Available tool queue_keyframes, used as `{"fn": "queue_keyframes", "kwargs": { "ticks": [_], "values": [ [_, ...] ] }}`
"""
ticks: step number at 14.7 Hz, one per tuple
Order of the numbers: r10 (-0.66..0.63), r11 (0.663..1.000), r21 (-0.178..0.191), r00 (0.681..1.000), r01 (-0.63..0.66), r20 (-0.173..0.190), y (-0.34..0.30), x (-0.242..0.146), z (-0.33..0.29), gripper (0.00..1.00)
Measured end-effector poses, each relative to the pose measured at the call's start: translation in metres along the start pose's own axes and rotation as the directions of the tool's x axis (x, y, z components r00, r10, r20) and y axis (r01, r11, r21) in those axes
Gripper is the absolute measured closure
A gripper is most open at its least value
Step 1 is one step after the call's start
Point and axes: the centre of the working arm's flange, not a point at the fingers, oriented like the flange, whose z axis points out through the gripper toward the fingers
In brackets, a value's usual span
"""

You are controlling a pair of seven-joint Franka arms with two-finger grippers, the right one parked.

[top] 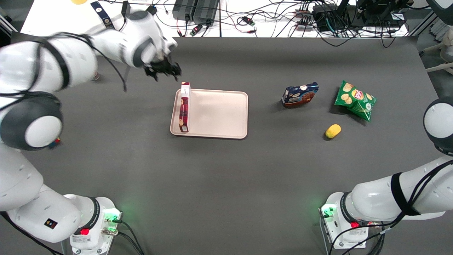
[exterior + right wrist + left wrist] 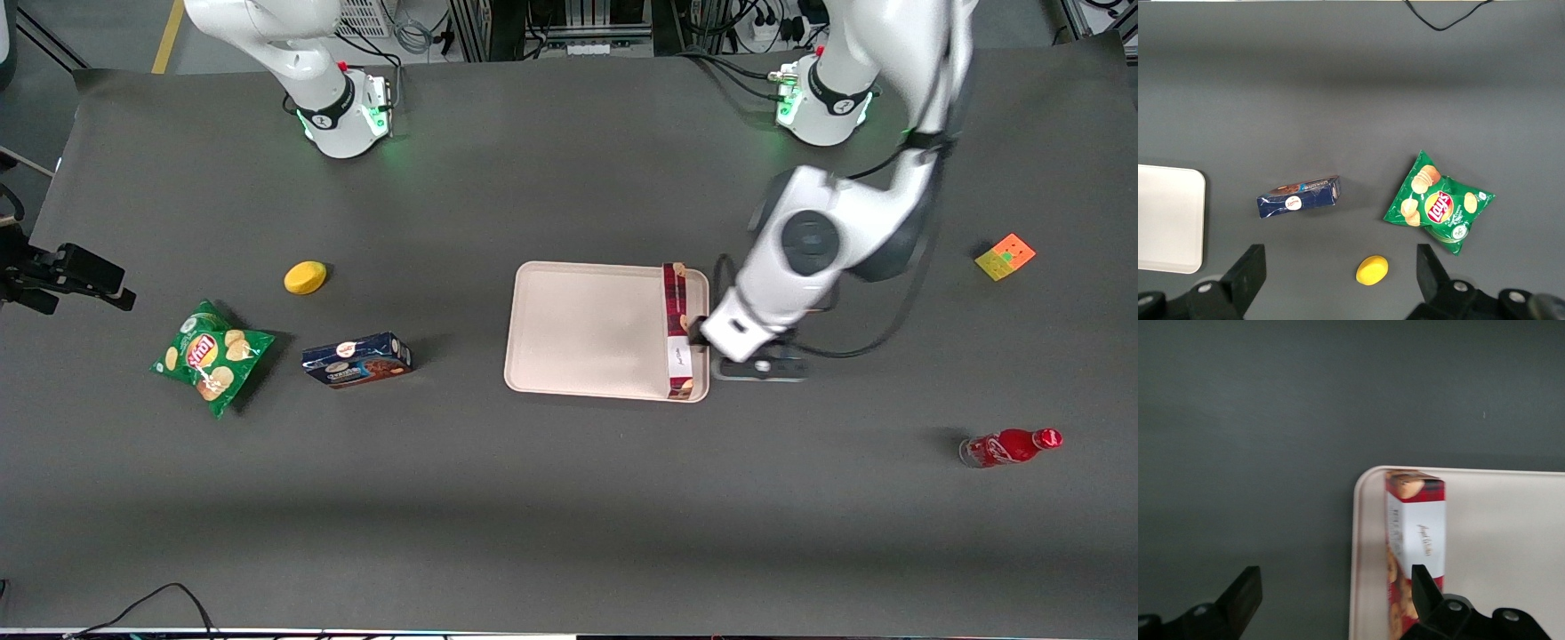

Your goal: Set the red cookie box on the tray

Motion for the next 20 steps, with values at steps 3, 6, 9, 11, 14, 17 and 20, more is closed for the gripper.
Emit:
{"fn": "queue_keyframes", "kwargs": {
  "ticks": [3,6,9,11,14,17,20],
  "values": [
    [-0.003,1.0,-0.023,1.0,0.003,0.004,-0.089,0.016,-0.069,0.0],
    [0.012,0.999,-0.032,1.0,-0.013,-0.015,-0.16,0.011,-0.127,0.0],
    [0.008,0.999,-0.036,1.0,-0.009,-0.018,-0.181,-0.011,-0.18,0.0],
    [-0.006,0.999,-0.04,1.0,0.005,-0.03,-0.193,-0.029,-0.221,0.0],
    [-0.03,0.999,-0.041,0.998,0.028,-0.054,-0.216,-0.055,-0.269,0.0],
    [-0.001,1.0,0.0,0.998,0.001,-0.061,-0.227,-0.065,-0.294,0.0],
    [0.021,0.999,0.025,0.998,-0.02,-0.055,-0.223,-0.059,-0.295,0.0]
  ]
}}
